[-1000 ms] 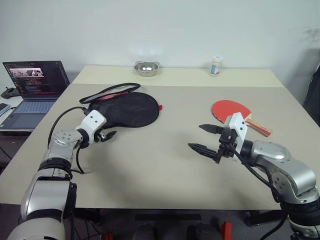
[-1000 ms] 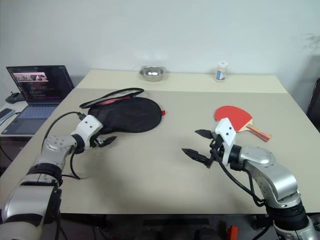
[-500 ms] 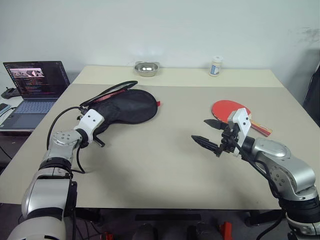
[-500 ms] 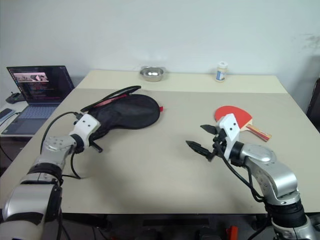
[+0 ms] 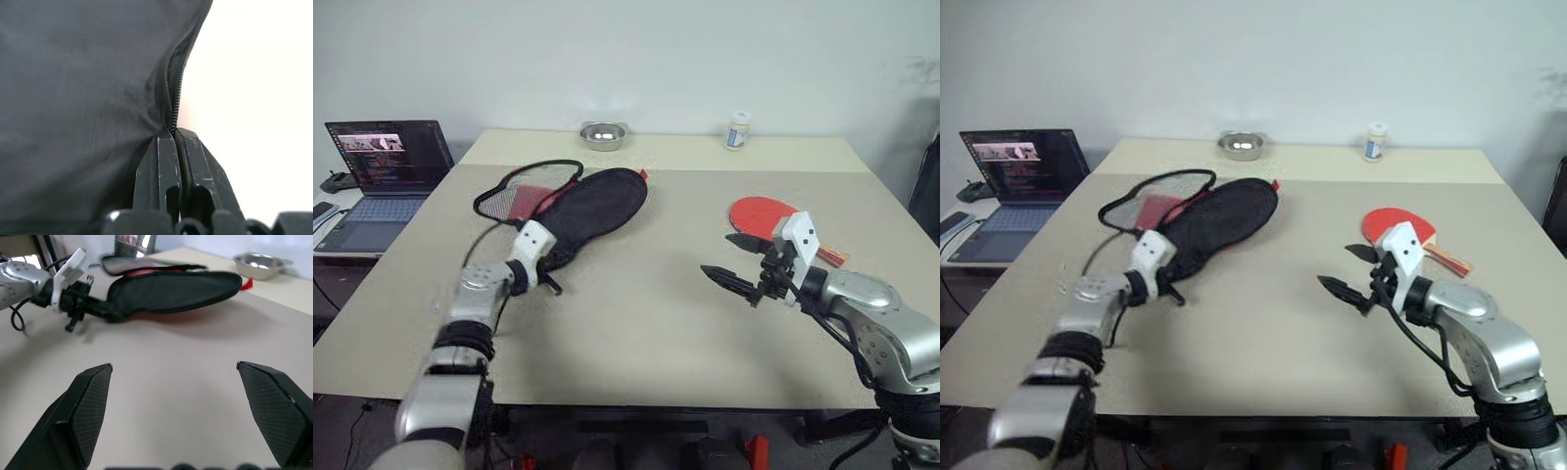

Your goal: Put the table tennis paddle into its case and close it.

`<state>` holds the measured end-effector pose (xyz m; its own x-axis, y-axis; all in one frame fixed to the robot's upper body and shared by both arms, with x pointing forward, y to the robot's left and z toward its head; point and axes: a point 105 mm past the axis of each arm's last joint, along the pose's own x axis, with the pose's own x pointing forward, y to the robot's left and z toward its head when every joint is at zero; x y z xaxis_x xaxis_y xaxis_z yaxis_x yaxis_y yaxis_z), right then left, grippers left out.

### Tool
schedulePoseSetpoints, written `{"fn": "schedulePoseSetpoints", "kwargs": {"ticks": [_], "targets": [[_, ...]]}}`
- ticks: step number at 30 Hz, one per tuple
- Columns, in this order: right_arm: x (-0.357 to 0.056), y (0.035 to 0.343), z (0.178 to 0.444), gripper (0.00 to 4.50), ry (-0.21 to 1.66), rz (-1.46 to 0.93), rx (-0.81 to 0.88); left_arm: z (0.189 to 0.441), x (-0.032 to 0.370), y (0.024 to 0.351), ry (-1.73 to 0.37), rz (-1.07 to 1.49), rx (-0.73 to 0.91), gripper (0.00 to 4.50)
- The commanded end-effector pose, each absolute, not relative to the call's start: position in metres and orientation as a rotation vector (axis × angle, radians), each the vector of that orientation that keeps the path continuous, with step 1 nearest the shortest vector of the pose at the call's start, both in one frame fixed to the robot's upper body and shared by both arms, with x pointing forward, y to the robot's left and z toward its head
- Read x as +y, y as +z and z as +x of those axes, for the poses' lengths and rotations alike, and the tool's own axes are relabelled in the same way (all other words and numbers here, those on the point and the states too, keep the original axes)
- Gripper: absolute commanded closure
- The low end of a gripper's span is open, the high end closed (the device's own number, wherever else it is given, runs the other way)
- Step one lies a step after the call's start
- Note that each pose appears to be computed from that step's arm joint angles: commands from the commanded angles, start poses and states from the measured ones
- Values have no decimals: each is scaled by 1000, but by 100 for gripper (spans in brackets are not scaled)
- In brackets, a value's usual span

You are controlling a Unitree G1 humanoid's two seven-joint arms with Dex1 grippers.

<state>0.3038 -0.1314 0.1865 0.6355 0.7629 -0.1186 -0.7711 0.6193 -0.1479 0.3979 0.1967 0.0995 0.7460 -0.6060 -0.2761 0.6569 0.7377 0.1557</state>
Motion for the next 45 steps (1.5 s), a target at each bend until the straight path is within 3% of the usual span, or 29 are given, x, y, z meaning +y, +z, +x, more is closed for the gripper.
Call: {"fn": "schedulePoseSetpoints", "kwargs": {"ticks": [1, 11, 18, 22, 27, 36, 41, 45], "targets": [[-137, 199, 298, 0, 905, -224, 10, 393, 160, 127, -743, 112, 190, 446], [-157, 202, 297, 0, 904, -296, 42, 385, 78, 143, -816, -203, 260, 446], [-163, 204, 297, 0, 888, -319, 45, 372, 54, 137, -893, -170, 278, 446], [-161, 206, 298, 0, 877, -293, 34, 364, 45, 149, -956, -124, 201, 353], [-154, 204, 300, 0, 865, -249, 30, 350, 71, 175, -1042, 12, 44, 180], [-124, 196, 321, 0, 840, -98, 46, 342, 145, 214, -947, 134, -72, 180], [-102, 154, 356, 0, 715, -87, 219, 328, 177, 233, -946, 151, -124, 180], [-84, 137, 374, 0, 668, -82, 272, 320, 192, 224, -961, 201, -45, 180]]}}
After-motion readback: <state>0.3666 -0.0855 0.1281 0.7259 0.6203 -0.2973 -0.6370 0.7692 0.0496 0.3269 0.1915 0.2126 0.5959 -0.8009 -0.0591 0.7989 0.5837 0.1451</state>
